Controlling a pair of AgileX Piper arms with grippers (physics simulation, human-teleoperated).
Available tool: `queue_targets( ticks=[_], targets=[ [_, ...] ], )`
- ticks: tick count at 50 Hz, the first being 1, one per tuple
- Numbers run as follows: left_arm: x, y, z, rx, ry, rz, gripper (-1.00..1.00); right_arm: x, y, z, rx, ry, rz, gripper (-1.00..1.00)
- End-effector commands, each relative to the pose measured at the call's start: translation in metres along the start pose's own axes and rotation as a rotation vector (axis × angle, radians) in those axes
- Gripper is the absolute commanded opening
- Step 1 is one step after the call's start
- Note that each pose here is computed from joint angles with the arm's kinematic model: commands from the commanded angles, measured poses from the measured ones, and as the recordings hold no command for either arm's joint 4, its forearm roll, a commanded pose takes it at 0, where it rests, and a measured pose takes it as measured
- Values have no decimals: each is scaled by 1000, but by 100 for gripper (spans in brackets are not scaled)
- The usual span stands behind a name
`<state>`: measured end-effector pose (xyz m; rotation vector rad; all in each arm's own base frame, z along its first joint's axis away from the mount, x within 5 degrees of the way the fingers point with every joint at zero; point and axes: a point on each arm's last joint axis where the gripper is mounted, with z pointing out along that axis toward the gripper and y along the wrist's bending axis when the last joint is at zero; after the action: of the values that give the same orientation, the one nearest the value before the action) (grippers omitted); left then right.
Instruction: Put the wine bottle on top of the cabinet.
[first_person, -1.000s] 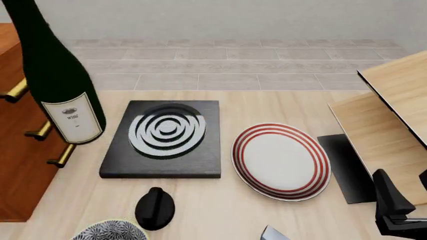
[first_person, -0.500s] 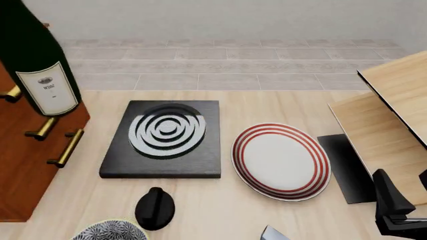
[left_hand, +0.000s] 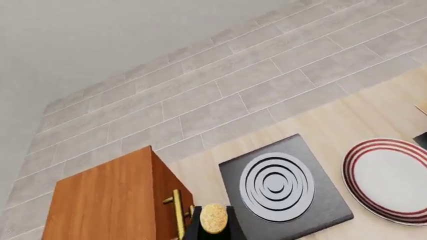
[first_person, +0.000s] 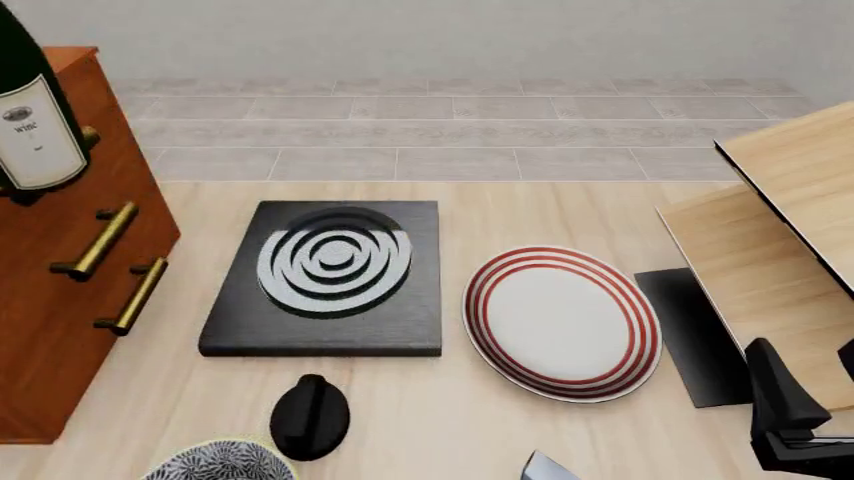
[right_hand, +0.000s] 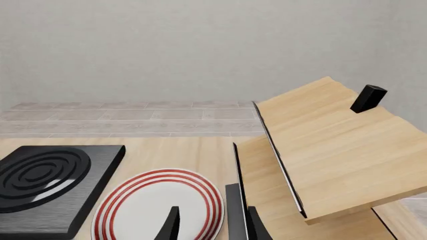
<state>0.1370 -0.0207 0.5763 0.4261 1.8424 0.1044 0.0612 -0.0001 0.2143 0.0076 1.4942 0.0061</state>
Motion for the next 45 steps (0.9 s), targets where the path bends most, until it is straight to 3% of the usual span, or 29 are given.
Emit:
queue_targets(
  ticks=[1, 4, 14, 45],
  targets=[
    [-4, 14, -7, -95, -12, -10, -100, 0, 0, 0, 0, 0, 0, 100],
    [-11, 21, -13, -143, -39, -29, -100, 0, 0, 0, 0, 0, 0, 100],
    [-14, 35, -8, -220, -25, -52, -100, 0, 0, 0, 0, 0, 0, 100],
    [-18, 69, 9, -362, 10, -79, -100, 0, 0, 0, 0, 0, 0, 100]
  ],
)
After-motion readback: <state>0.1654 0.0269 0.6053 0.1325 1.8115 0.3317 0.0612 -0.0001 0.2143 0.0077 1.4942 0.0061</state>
